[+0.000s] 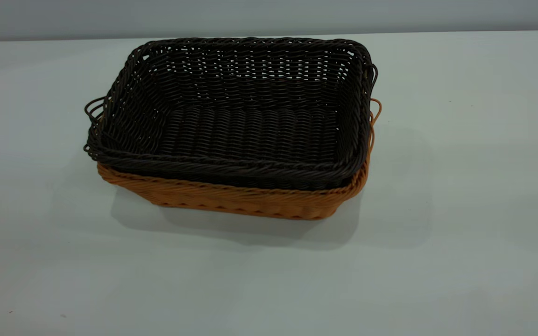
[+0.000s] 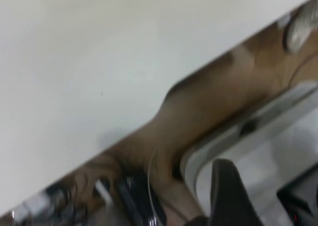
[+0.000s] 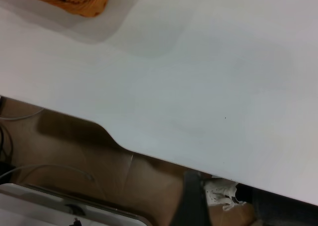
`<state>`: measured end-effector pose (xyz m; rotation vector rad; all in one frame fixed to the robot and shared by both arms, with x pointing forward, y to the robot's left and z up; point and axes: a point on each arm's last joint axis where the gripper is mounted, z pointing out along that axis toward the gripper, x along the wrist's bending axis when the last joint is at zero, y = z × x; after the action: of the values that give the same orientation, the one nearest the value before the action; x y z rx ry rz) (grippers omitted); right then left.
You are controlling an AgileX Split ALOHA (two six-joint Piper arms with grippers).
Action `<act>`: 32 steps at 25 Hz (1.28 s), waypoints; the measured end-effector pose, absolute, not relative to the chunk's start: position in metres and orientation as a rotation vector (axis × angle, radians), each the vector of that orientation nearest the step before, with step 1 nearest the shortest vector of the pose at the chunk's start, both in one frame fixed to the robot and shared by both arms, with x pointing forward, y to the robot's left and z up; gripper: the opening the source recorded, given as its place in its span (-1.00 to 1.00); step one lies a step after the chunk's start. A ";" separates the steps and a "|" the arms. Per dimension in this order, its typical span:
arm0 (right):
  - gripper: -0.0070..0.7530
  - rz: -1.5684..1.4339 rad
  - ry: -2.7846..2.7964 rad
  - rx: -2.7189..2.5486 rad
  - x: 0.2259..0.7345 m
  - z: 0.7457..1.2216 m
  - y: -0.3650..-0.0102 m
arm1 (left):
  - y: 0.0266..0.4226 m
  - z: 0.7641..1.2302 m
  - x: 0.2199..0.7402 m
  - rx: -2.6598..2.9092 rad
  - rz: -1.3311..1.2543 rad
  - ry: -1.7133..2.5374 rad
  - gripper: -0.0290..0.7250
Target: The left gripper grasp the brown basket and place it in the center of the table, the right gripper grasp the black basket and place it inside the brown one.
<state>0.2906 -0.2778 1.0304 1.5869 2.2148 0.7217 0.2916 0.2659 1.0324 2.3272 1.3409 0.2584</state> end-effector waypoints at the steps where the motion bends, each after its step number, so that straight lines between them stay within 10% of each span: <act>1: 0.44 0.722 2.215 1.587 0.291 1.030 -0.278 | 0.268 1.034 0.288 2.307 0.276 1.327 0.05; 32: 0.44 0.953 1.622 1.601 0.232 1.040 -0.297 | 0.296 1.042 0.222 1.727 0.744 1.493 0.05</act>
<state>0.2316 -0.2966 1.0402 1.6006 1.6224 0.9534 0.2216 0.2961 1.0420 1.7266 1.4933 0.7443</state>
